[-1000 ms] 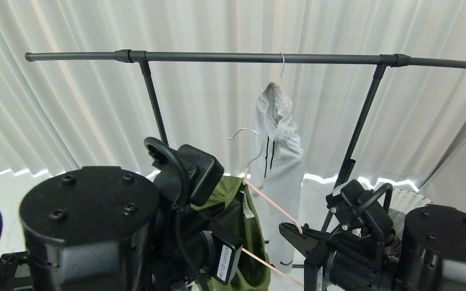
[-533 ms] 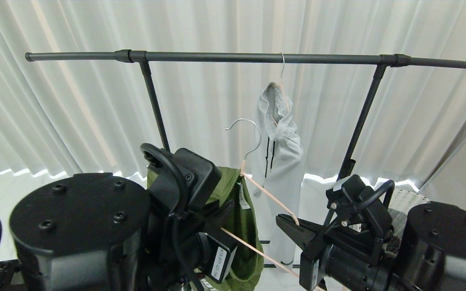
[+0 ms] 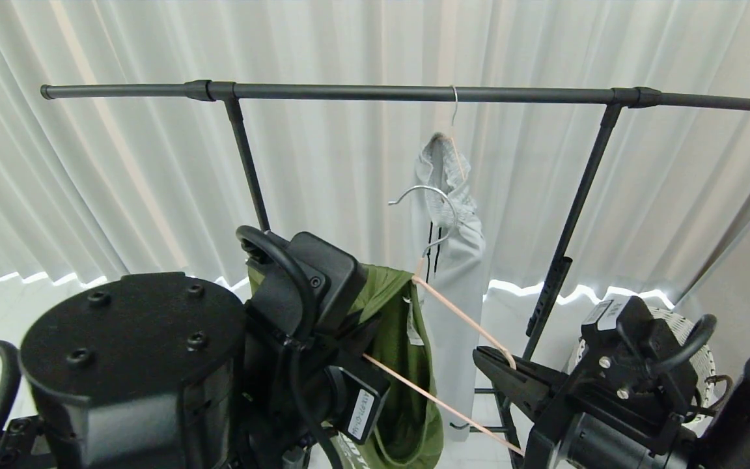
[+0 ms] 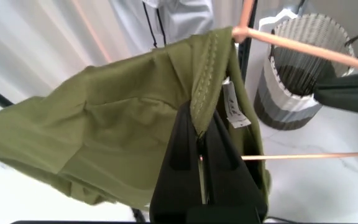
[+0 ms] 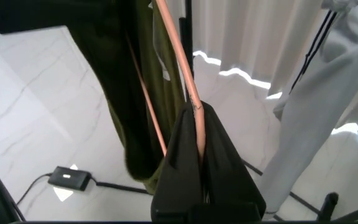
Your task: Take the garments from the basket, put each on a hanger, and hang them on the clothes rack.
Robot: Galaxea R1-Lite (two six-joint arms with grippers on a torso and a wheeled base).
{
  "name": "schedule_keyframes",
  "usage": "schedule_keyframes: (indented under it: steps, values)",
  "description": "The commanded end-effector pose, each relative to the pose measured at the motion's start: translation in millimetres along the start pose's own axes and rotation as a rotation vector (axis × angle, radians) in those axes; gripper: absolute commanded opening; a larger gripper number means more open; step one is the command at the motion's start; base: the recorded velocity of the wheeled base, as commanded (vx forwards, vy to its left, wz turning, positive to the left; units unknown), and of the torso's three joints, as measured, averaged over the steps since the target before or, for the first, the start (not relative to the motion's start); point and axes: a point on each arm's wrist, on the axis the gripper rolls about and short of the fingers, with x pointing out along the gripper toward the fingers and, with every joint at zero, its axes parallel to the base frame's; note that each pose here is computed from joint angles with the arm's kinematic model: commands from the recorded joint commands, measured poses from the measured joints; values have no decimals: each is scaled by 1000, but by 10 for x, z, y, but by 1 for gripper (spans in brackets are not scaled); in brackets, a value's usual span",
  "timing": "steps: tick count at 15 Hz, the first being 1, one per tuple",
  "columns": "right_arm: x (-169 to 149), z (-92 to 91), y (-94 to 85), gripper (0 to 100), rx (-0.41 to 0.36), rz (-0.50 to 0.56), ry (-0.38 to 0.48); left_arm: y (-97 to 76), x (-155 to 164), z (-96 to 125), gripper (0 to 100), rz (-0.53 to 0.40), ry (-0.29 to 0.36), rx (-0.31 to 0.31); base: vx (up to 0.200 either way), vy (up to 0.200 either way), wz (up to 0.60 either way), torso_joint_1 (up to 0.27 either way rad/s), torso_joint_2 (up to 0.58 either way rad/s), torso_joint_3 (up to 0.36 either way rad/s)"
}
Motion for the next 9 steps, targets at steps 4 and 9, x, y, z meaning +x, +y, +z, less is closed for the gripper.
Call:
schedule_keyframes:
  steps: [4, 9]
  values:
    - [-30, -2, 1, 0, -11, 4, -5, -64, 55, -17, 0, -13, -4, 35, 0, 0, 0, 0, 0, 0]
    - [-40, 22, 0, 0, -6, 6, -24, -95, 14, -21, 100, -29, -8, 34, 0, 0, 0, 0, 0, 0]
